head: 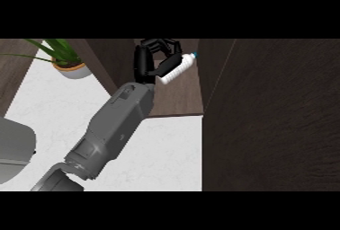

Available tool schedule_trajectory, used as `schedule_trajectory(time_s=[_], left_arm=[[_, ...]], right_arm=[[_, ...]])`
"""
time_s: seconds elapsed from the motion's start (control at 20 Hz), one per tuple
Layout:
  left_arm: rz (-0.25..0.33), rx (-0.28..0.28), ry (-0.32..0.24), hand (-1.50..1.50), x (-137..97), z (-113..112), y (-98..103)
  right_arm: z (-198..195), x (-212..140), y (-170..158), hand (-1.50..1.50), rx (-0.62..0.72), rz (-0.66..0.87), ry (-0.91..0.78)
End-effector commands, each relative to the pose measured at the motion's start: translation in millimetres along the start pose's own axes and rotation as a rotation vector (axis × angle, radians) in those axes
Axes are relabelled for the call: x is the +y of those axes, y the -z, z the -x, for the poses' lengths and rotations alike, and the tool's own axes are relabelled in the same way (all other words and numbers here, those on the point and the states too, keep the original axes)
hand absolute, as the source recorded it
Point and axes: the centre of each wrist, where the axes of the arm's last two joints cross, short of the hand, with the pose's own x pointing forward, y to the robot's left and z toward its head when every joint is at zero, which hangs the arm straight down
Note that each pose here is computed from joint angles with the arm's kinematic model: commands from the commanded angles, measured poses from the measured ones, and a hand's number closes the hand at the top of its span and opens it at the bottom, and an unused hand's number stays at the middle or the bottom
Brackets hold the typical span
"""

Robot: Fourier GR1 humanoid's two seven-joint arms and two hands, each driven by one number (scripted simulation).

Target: Pick up the bottled water, place it into the cabinet and close the cabinet

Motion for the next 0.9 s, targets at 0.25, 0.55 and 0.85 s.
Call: schedule_trajectory(time_s=[0.25,0.55,0.85], left_arm=[[0.210,0.104,-0.261,1.50,-4,14,-54],[0.304,0.176,-0.422,-1.50,-11,11,-116],[0.300,0.191,-0.421,-1.50,10,10,-189]], right_arm=[[-28,13,10,-1.50,-0.039,-0.002,0.011],[-32,15,10,-1.50,-0.022,0.006,-0.026],[-44,21,12,-1.50,-0.017,0.044,-0.033]])
